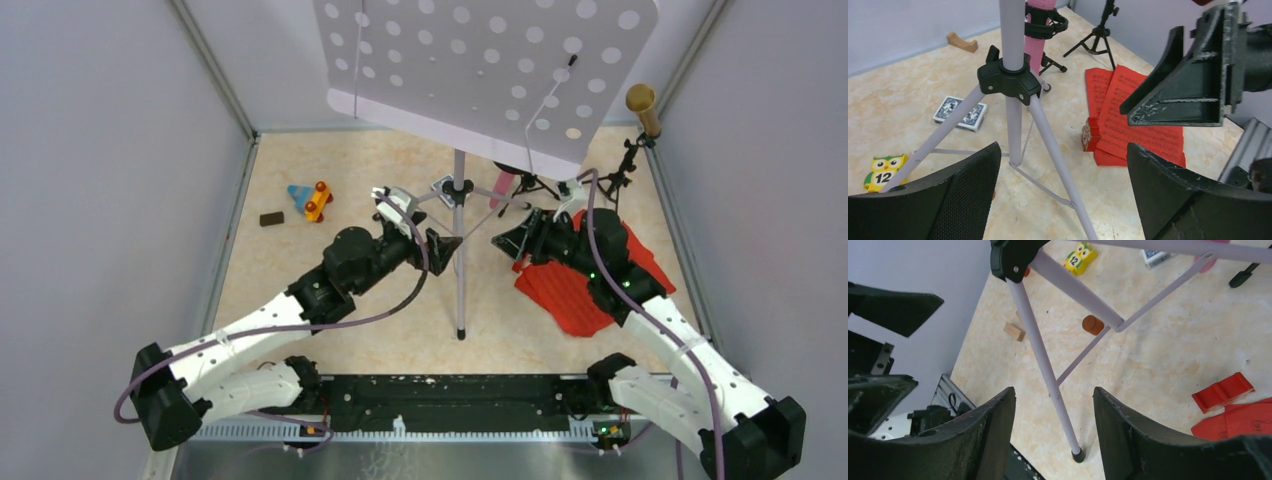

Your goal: Pack up the instrument practice props

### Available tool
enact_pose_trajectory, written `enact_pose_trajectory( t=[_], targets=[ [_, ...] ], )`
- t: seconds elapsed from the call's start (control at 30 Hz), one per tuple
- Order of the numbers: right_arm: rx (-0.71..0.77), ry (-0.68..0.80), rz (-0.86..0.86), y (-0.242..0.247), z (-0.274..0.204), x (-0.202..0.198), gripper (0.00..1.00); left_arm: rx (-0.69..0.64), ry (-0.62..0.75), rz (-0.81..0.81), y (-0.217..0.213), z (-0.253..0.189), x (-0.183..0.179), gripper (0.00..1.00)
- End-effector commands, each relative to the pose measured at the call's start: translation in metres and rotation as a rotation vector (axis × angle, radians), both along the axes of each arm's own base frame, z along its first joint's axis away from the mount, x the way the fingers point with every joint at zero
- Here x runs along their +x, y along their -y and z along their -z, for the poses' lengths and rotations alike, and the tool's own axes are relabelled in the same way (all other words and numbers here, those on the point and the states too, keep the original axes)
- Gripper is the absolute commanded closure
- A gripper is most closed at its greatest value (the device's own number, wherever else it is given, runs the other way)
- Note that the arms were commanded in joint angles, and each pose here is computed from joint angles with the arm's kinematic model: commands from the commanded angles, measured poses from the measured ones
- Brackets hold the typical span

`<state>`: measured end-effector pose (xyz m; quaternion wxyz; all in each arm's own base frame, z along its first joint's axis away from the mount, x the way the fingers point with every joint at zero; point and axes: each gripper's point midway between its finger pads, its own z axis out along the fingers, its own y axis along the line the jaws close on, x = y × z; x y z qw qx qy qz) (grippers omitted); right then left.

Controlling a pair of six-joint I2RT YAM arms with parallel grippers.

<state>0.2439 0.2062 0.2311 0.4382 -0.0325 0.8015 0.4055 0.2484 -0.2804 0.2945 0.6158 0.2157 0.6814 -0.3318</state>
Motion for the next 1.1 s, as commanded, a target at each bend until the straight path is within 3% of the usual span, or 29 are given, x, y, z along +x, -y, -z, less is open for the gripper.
enact_pose_trajectory(
  t=[0.0, 0.43, 0.87, 1.07],
  targets=[
    [0.034, 0.092, 0.043, 0.003, -0.022, 0.007, 0.42, -0.07, 0.01, -0.171, -0.003, -0.006, 0.019, 0.01],
    [-0.016, 0.194, 0.06, 0.018, -0.024, -0.002, 0.4, 0.008, -0.007, -0.311, 0.042, 0.04, 0.029, 0.01],
    [-0.077, 0.196, 0.11, 0.04, -0.015, -0.02, 0.4, 0.095, -0.056, -0.533, 0.065, 0.091, 0.068, 0.02],
    [-0.097, 0.194, 0.118, 0.043, -0.012, -0.02, 0.39, 0.136, -0.02, -0.546, 0.078, 0.099, 0.081, 0.1]
  ],
)
